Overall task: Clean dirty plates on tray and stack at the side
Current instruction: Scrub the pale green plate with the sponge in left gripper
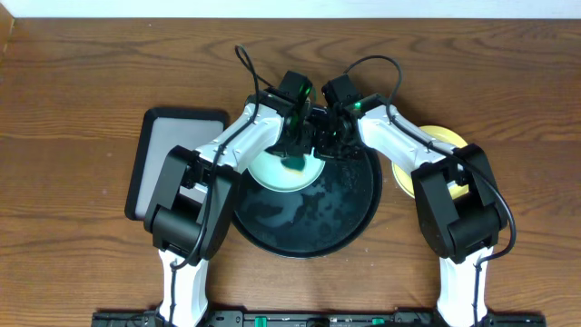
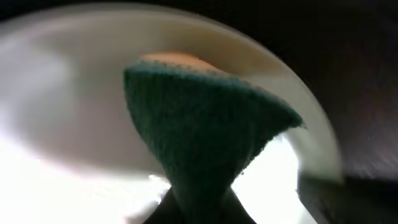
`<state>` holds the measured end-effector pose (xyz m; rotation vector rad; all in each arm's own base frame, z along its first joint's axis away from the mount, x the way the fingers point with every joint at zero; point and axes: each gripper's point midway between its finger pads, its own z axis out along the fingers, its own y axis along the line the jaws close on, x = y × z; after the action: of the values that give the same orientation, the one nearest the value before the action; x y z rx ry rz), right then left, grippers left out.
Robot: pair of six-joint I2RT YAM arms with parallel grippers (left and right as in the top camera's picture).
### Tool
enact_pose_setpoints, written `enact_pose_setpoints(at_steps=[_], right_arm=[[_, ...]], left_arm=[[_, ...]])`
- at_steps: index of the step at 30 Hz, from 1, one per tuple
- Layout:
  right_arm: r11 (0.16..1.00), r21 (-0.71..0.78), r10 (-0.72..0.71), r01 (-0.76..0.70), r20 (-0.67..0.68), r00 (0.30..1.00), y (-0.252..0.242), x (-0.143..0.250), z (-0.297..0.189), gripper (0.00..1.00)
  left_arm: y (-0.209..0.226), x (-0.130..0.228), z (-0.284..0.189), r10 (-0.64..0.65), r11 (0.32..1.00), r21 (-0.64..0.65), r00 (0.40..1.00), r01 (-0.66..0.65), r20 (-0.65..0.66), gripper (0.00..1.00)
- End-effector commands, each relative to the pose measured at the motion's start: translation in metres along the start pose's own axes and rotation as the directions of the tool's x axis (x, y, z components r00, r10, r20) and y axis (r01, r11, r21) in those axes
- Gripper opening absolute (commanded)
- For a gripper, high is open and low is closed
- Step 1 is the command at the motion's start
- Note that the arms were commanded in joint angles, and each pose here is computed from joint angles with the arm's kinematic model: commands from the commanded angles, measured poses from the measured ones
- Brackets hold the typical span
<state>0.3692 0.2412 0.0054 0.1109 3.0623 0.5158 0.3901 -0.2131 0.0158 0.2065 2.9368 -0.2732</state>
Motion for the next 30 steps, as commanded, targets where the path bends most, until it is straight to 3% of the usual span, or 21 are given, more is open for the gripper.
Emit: enact_pose_setpoints(at_steps=[1,4,8,10,12,14,17,21,26,30], right_arm=[[1.000,0.011,-0.017,0.018,-0.025,1.000,0.001,0.011,0.007,0.01],[1.000,0.011,-0.018,0.019,-0.026,1.000,0.001,0.011,0.007,0.01],[1.000,0.011,-0.025,0.025,-0.025,0.999,0.001,0.011,0.007,0.01],[1.000,0.010,-0.025,0.025,-0.026,0.999,0.001,0.011,0.007,0.01],[1.000,0.010,-0.025,0.025,-0.025,0.999,0.001,0.011,0.007,0.01],[1.000,0.010,-0.025,0.025,-0.026,0.999,0.001,0.011,0.007,0.01],[1.000,0.010,-0.025,0.025,-0.026,0.999,0.001,0.011,0.007,0.01],[1.000,0.010,-0.025,0.025,-0.026,0.999,0.001,0.011,0.007,0.01],[1.000,0.012,-0.024,0.024,-0.028,0.999,0.000,0.012,0.007,0.01],[1.000,0.012,-0.024,0.024,-0.028,0.999,0.000,0.012,0.007,0.01]], left_arm=[[0.056,-0.021,-0.017,-0.085,0.934,-0.329,0.982,0.138,0.169,0.07],[0.075,-0.014,-0.024,-0.109,0.887,-0.427,0.978,0.176,0.176,0.08],[0.067,0.026,-0.020,-0.135,0.910,-0.398,0.991,0.120,-0.008,0.07],[0.044,0.048,-0.015,-0.102,0.963,-0.264,0.984,0.060,-0.148,0.07],[0.004,0.065,-0.013,-0.003,1.000,-0.022,0.965,-0.003,-0.261,0.07],[-0.023,0.067,-0.015,0.048,0.990,0.143,0.959,-0.008,-0.279,0.08],[-0.032,0.047,-0.012,0.065,0.983,0.183,0.979,-0.028,-0.195,0.07],[-0.026,0.013,-0.006,0.043,0.992,0.125,0.998,-0.036,-0.054,0.08],[0.028,-0.013,-0.009,-0.100,0.982,-0.151,0.991,0.112,0.085,0.07],[0.054,-0.018,-0.030,-0.149,0.963,-0.212,0.984,0.167,0.102,0.07]])
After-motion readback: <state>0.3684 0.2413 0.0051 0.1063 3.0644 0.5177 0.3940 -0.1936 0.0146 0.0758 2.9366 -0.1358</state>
